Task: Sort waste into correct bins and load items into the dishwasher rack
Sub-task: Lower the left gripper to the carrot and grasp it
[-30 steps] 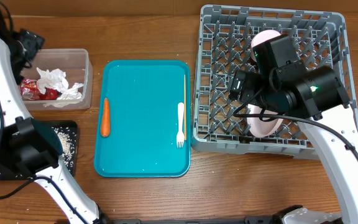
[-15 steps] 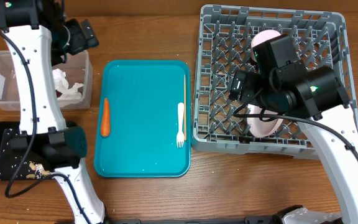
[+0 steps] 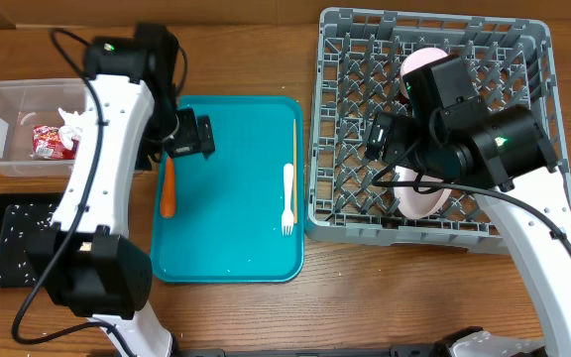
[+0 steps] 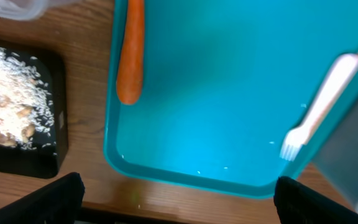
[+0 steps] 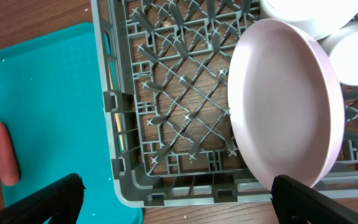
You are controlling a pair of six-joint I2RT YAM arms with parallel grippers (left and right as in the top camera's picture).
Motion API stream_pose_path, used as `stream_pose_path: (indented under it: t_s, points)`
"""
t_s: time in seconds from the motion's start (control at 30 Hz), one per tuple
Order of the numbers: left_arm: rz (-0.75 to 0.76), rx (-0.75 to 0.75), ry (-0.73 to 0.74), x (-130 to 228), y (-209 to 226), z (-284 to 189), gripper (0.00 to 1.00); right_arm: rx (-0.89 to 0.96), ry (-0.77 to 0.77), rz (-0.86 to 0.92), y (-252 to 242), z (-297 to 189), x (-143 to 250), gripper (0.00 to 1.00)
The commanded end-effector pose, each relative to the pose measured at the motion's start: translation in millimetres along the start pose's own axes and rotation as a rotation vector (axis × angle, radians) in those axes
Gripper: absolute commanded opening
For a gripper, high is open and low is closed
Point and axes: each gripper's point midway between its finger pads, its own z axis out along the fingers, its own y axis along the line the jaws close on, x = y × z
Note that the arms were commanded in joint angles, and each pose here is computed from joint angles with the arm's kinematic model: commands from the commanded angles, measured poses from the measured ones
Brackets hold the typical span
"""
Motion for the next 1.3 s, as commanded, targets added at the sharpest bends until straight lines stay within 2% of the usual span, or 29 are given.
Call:
stream_pose_path:
  t_s: [0.0, 0.27, 0.47, 0.57, 0.73, 1.1, 1.27]
  points:
    - [-0.016, -0.085, -0.007, -5, 16, 24, 1.00, -0.003, -0.022, 0.001, 1, -4, -5, 1.00]
    - [0.101, -0.129, -0.008, -9, 23, 79, 1.00, -0.003, -0.022, 0.001, 1, -4, -5, 1.00]
    - [0.176, -0.114, -0.077, -19, 22, 128, 1.00, -0.003, -0.022, 0.001, 1, -4, -5, 1.00]
    - [0.173, -0.175, -0.088, -19, 33, 136, 1.00, -0.003, -0.022, 0.001, 1, -4, -5, 1.00]
    - [0.172, -0.183, -0.096, -17, 36, 146, 1.00, -0.003, -0.022, 0.001, 1, -4, -5, 1.00]
    - [0.238, 0.011, -0.026, 5, 6, 165, 1.00, -0.003, -0.022, 0.001, 1, -4, -5, 1.00]
    - [0.264, 0.015, -0.026, 5, 3, 163, 1.00, -0.003, -0.022, 0.001, 1, -4, -5, 1.00]
